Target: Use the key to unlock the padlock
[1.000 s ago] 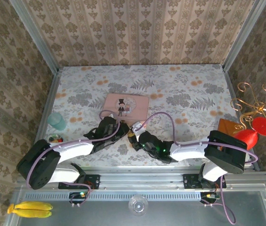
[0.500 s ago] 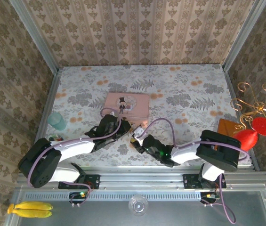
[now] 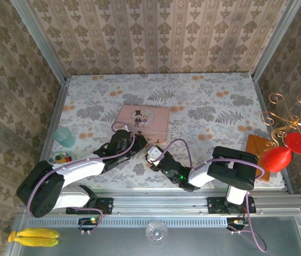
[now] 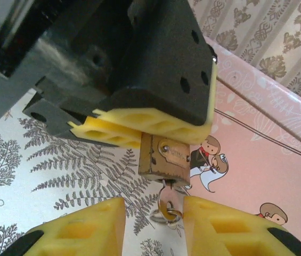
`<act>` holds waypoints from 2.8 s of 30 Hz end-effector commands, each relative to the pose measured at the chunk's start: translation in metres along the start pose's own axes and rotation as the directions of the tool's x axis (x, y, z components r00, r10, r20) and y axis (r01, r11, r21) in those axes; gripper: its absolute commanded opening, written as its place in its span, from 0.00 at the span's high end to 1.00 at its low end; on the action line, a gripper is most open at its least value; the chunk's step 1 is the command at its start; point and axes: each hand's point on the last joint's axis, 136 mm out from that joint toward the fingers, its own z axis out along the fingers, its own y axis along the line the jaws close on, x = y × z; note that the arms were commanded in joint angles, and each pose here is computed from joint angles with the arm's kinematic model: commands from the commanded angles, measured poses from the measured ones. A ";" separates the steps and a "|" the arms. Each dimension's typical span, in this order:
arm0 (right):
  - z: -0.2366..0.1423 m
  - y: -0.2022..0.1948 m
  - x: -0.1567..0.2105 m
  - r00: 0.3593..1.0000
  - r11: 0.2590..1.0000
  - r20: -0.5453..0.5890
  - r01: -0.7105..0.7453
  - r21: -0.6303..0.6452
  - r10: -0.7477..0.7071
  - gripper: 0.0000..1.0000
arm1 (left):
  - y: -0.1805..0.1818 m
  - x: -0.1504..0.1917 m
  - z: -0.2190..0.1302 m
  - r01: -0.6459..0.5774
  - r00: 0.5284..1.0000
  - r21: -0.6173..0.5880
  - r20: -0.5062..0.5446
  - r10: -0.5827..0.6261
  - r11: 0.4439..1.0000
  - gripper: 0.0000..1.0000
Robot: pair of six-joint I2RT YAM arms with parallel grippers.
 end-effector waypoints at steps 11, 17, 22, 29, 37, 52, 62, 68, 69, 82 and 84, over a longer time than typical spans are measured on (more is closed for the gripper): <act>0.005 -0.006 -0.005 1.000 0.998 0.023 -0.009 0.061 0.008 0.71 | -0.032 -0.011 -0.009 -0.054 0.998 0.108 0.048 0.049 0.993 1.00; 0.006 -0.009 -0.007 0.999 0.997 0.026 -0.020 0.080 0.018 0.73 | -0.032 -0.010 -0.008 -0.056 0.998 0.104 0.045 0.052 0.993 1.00; 0.009 -0.006 -0.009 0.999 0.997 0.030 -0.029 0.069 0.027 0.74 | -0.028 -0.009 -0.006 -0.057 0.998 0.095 0.043 0.053 0.994 1.00; 0.011 -0.007 -0.006 0.999 0.996 0.024 -0.039 0.079 0.038 0.83 | -0.031 -0.007 -0.004 -0.060 0.998 0.101 0.035 0.057 0.993 1.00; 0.008 -0.009 -0.008 0.994 0.991 0.023 -0.111 0.074 0.109 0.88 | -0.034 -0.007 0.000 -0.066 0.998 0.104 0.027 0.063 0.992 1.00; 0.010 -0.003 0.002 0.876 0.874 -0.166 -0.473 -0.111 0.453 1.00 | -0.031 0.000 0.025 -0.092 0.996 0.114 -0.009 0.094 0.989 0.90; 0.007 -0.011 0.022 0.766 0.771 -0.286 -0.625 -0.124 0.576 1.00 | -0.022 0.007 0.039 -0.117 0.992 0.090 -0.046 0.122 0.989 0.72; 0.010 -0.014 0.036 0.723 0.751 -0.348 -0.656 -0.075 0.597 1.00 | -0.013 0.004 0.038 -0.101 0.994 0.060 -0.029 0.103 0.993 0.58; 0.010 -0.015 0.037 0.709 0.738 -0.350 -0.671 -0.070 0.611 1.00 | -0.011 0.005 0.038 -0.100 0.994 0.055 -0.030 0.102 0.993 0.57; 0.013 -0.017 0.070 0.657 0.763 -0.481 -0.645 0.041 0.581 1.00 | 0.022 -0.015 0.015 -0.069 0.997 -0.015 0.025 0.069 0.998 0.48; 0.018 -0.006 0.078 0.631 0.768 -0.550 -0.639 0.029 0.546 0.99 | 0.026 -0.021 0.005 -0.069 0.997 -0.021 0.044 0.069 0.997 0.48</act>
